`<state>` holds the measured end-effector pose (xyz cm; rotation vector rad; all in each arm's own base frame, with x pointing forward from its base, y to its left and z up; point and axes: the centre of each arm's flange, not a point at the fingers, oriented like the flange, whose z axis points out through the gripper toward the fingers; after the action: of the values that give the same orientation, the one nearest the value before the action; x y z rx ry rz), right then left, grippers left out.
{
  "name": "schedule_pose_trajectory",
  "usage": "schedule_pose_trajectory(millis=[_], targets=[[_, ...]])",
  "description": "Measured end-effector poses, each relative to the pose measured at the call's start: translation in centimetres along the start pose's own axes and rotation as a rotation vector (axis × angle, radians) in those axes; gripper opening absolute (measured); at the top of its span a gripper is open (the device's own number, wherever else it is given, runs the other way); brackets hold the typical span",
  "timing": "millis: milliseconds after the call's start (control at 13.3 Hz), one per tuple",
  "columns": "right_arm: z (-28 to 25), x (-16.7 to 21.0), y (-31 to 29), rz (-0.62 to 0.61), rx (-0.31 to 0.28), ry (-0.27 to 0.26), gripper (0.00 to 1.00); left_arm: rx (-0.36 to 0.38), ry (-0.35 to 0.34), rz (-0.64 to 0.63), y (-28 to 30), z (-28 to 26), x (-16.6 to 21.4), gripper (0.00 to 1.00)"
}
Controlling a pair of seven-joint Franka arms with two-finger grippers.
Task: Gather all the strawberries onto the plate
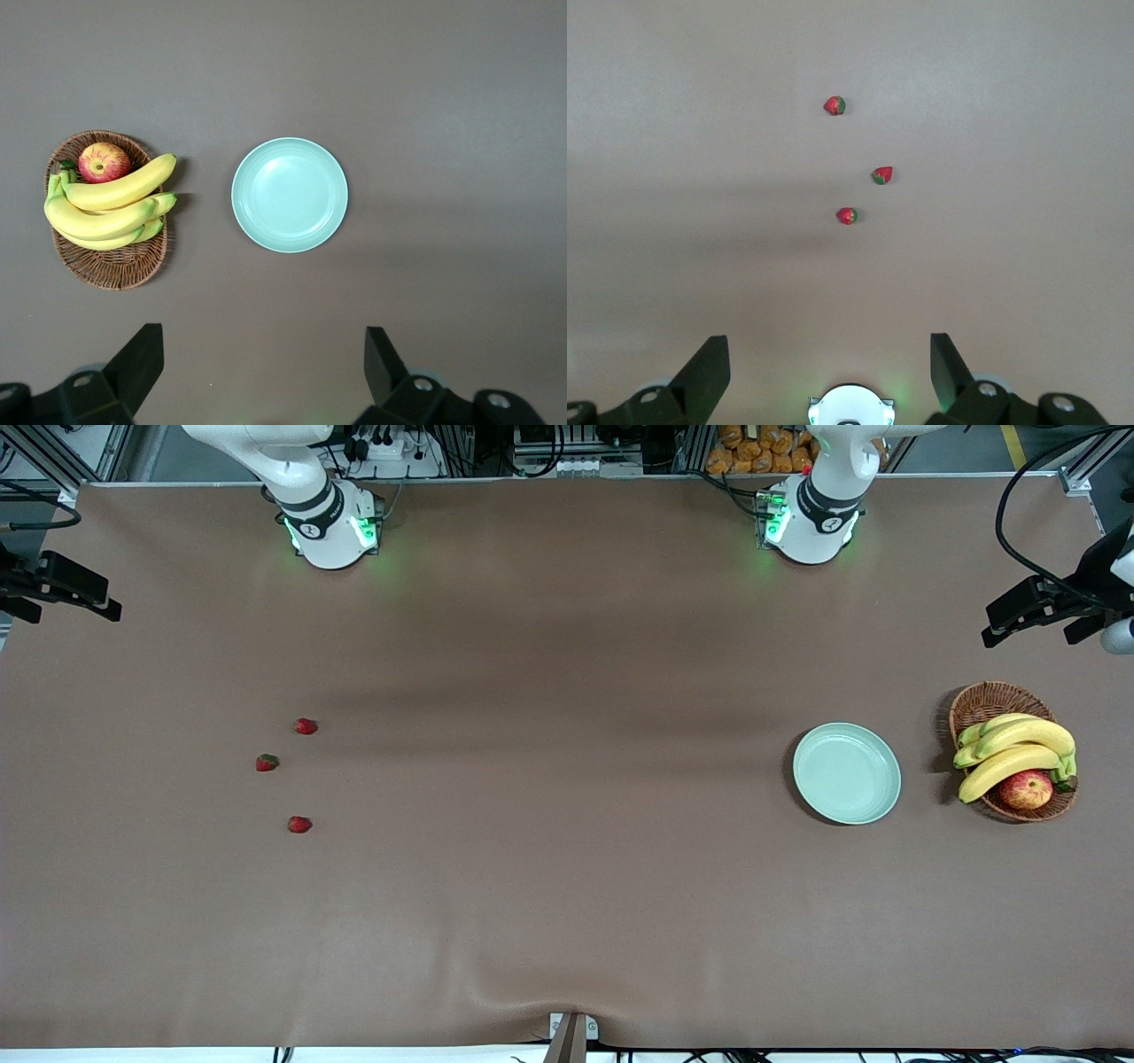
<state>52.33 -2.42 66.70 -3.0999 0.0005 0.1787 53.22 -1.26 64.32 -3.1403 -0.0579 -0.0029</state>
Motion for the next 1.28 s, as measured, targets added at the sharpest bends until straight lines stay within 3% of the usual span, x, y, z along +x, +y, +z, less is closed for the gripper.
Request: schedule_pose_trajectory(millis=[676,1127,1277], targets=[[1.4,0.6,-0.1,-0.001,-0.017,-0.004,1.00,0.000,-0.003,-0.004,-0.2,0.1,0.0,1.00],[14.2,3.3,0.5,0.002,-0.019,-0.117,1.00,-0.001,-0.058,-0.025,-1.5,3.0,1.5,1.00],[18.4,3.8,0.6,0.001,-0.021,-0.107,1.00,-0.002,-0.074,-0.026,-1.6,4.0,2.0,1.00]])
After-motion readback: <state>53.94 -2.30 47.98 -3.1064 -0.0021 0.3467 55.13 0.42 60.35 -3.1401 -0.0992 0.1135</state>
